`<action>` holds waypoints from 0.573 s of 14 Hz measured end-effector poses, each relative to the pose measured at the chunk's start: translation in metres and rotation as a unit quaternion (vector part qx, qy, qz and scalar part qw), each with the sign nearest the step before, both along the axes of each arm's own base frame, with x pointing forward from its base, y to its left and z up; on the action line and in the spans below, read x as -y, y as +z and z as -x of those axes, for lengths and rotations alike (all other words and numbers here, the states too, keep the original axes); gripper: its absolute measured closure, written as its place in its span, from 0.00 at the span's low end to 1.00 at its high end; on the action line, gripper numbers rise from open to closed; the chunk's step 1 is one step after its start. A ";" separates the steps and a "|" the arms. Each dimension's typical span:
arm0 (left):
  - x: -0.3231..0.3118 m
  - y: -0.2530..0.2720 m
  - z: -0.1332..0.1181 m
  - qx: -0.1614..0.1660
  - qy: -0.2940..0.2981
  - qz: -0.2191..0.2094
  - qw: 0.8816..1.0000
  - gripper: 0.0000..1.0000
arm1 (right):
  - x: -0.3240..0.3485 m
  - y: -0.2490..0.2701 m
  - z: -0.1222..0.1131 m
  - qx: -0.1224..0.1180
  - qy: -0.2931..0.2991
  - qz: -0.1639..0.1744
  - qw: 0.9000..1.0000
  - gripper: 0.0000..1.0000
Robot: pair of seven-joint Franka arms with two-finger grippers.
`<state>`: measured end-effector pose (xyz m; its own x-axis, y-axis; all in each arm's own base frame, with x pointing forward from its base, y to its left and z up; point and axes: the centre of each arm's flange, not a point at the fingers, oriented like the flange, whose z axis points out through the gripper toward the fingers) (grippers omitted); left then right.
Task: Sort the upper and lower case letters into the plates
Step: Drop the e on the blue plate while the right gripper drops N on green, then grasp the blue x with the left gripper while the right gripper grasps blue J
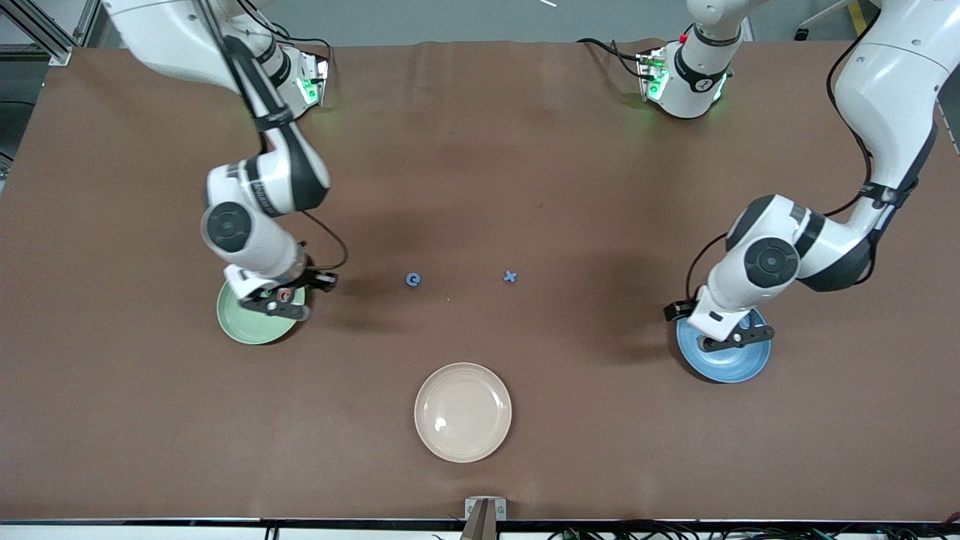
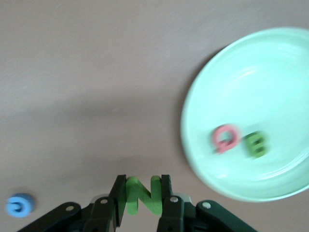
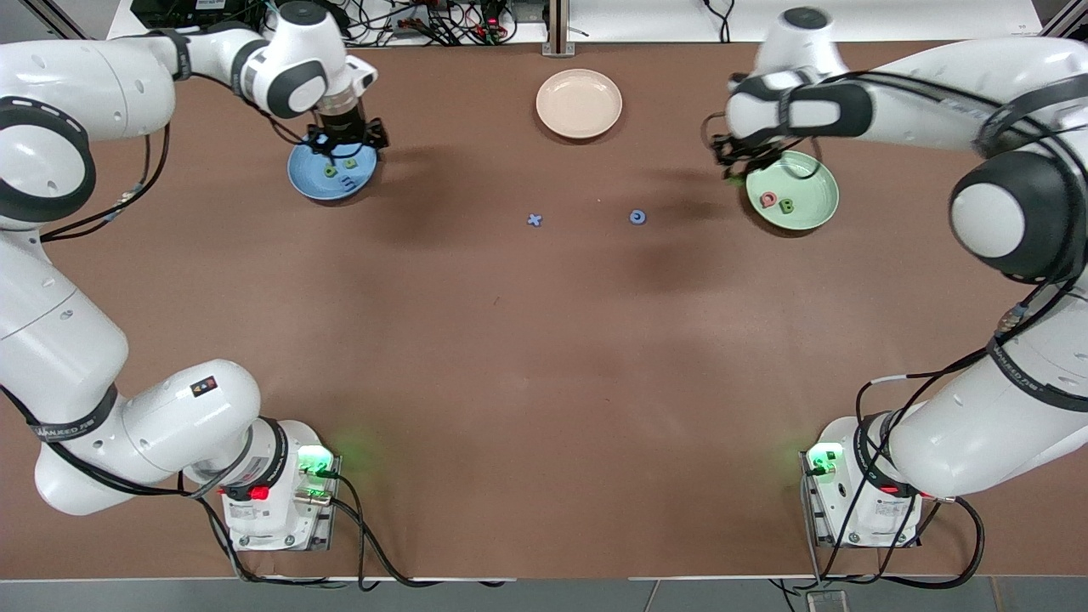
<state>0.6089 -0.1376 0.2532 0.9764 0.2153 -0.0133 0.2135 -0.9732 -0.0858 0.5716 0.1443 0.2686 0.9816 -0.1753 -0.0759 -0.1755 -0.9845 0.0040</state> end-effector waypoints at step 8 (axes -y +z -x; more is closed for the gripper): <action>0.219 0.002 0.072 0.030 0.096 0.046 0.994 0.10 | 0.143 -0.019 -0.015 -0.002 0.040 -0.010 0.999 0.67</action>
<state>0.5372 -0.3568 0.2553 0.9171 0.3984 0.0144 0.3981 -0.9171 0.0200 0.5862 0.0013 0.2494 0.9921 -0.0943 -0.0824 -0.0958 -0.9953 -0.0145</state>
